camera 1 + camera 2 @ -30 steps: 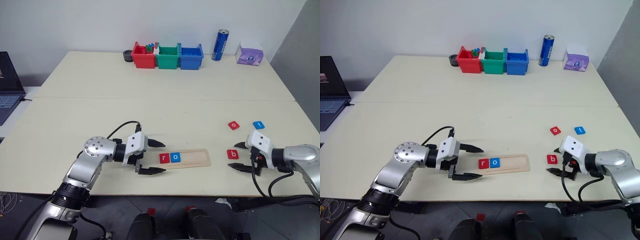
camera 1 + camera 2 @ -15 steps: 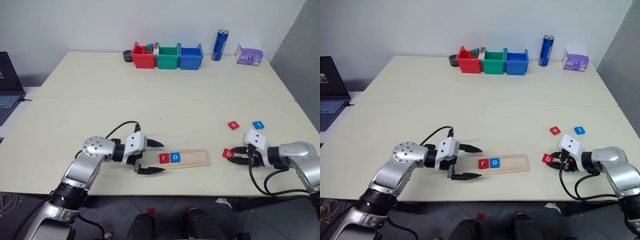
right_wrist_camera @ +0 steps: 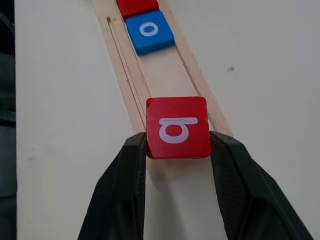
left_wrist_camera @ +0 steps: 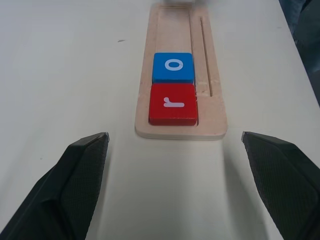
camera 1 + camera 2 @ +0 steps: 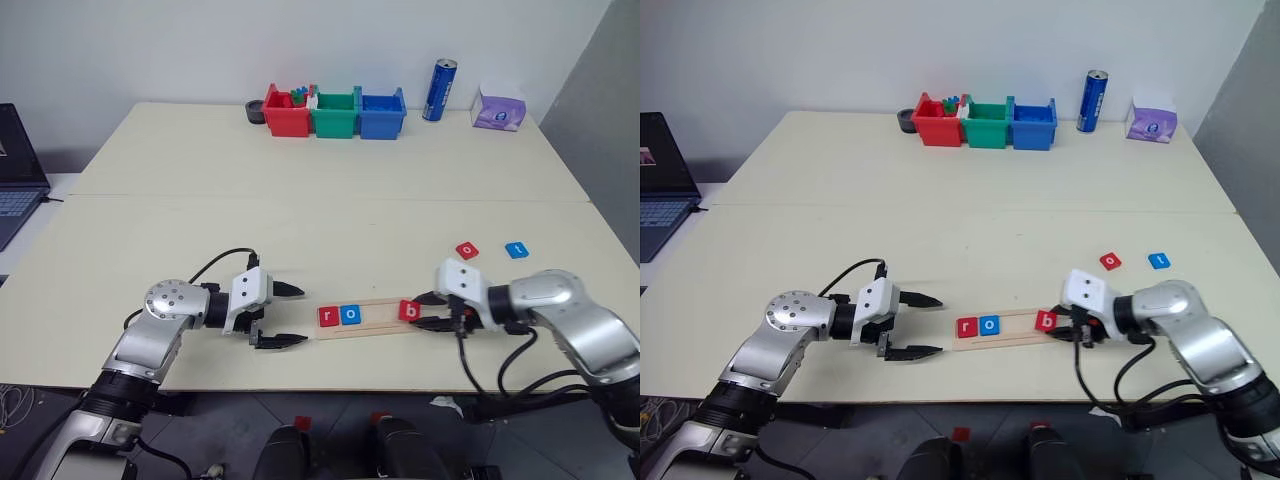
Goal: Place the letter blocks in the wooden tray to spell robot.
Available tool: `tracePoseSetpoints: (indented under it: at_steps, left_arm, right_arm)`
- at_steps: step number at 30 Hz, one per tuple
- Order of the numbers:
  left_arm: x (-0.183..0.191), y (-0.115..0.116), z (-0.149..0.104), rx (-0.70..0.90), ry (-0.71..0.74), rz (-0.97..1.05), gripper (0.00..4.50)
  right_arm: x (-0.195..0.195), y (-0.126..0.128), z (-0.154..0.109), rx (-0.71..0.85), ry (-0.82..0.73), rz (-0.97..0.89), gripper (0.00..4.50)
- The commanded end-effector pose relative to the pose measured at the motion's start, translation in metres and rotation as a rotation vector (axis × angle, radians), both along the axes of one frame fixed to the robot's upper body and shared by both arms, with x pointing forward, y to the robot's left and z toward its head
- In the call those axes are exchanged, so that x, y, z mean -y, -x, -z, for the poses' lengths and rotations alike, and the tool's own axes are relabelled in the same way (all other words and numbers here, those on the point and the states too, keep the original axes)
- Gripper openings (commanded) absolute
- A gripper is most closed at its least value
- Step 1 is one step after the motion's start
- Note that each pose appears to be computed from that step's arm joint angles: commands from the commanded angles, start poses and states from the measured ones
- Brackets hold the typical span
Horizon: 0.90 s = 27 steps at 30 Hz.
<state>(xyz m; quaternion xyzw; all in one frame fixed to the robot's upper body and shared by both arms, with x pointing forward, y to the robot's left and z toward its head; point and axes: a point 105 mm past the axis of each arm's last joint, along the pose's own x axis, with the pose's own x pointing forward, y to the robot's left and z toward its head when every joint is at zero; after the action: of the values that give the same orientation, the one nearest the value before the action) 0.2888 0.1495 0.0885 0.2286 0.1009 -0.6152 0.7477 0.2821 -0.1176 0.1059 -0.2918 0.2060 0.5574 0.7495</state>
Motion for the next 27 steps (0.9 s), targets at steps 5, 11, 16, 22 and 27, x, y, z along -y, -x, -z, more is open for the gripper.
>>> tracePoseSetpoints:
  at_steps: [5,11,16,22,27]
  left_arm:
    - [0.003,0.001,-0.008,0.052,0.003,0.025,4.50]
    - [0.009,0.002,-0.012,0.062,0.007,0.031,4.50]
    - [0.013,0.003,-0.014,0.065,0.012,0.032,4.50]
    - [0.015,0.002,-0.014,0.066,0.014,0.036,4.50]
    - [0.016,0.000,-0.014,0.068,0.015,0.039,4.50]
  right_arm:
    - [-0.023,-0.013,0.001,0.038,0.052,-0.041,1.47]
    - [-0.029,-0.016,0.004,0.029,0.070,-0.072,1.47]
    - [-0.030,-0.018,0.003,0.029,0.074,-0.090,1.47]
    - [-0.033,-0.018,0.002,0.036,0.076,-0.119,1.47]
    - [-0.036,-0.018,-0.001,0.049,0.076,-0.146,1.47]
